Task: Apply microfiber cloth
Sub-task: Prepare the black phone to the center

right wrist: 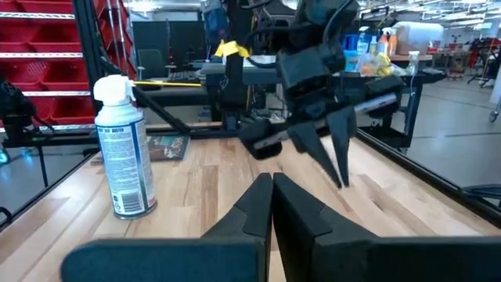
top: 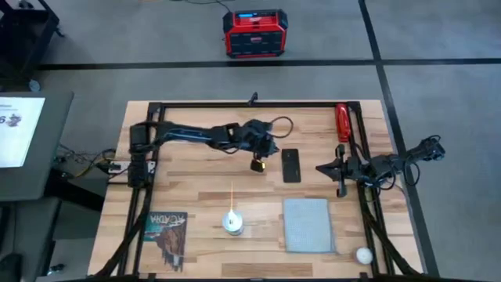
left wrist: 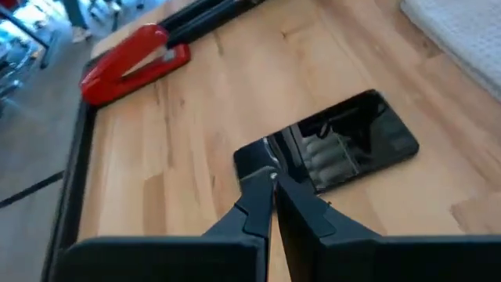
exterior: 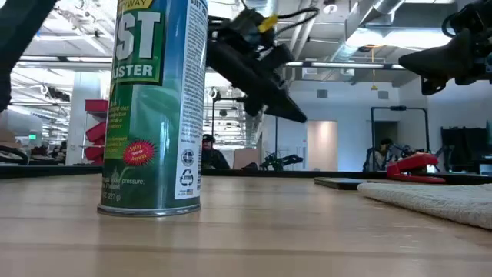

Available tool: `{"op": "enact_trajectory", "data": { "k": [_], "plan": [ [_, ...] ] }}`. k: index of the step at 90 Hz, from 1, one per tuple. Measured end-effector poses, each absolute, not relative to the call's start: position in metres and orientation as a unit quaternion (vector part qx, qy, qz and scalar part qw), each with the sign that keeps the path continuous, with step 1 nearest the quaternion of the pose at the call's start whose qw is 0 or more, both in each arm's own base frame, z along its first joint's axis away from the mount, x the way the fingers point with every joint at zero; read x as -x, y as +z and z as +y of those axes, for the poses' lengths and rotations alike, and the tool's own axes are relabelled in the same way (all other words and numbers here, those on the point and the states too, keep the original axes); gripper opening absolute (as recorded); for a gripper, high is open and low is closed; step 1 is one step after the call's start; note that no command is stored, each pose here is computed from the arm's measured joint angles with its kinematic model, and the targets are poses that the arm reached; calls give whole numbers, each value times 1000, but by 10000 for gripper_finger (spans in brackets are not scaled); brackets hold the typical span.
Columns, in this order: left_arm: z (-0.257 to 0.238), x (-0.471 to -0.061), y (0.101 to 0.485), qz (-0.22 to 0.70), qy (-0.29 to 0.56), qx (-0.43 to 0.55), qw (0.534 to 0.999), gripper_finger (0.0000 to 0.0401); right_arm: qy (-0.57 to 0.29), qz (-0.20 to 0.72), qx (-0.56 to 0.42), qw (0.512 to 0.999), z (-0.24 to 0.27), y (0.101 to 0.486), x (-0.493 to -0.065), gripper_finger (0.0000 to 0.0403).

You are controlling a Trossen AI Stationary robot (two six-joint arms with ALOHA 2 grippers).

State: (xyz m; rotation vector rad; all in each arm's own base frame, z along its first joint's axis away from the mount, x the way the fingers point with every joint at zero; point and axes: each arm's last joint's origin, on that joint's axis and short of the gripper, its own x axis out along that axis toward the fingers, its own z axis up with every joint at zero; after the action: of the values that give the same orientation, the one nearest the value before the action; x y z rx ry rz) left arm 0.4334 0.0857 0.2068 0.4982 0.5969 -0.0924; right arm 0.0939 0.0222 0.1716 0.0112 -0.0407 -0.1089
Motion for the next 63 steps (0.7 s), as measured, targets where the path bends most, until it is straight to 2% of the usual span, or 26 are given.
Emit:
{"op": "enact_trajectory", "data": {
  "k": [21, 35, 63],
  "plan": [
    [86, -451, 199, 263, -93, -219, 935, 0, -55, -20, -5, 998, 22, 172, -94, 0],
    [86, -459, 183, 275, -111, -207, 932, 0, -54, -20, -6, 998, 22, 172, -94, 0],
    [87, -470, 175, 264, -110, -212, 934, 0, -55, -26, -8, 998, 22, 173, -94, 0]
  ]
}}
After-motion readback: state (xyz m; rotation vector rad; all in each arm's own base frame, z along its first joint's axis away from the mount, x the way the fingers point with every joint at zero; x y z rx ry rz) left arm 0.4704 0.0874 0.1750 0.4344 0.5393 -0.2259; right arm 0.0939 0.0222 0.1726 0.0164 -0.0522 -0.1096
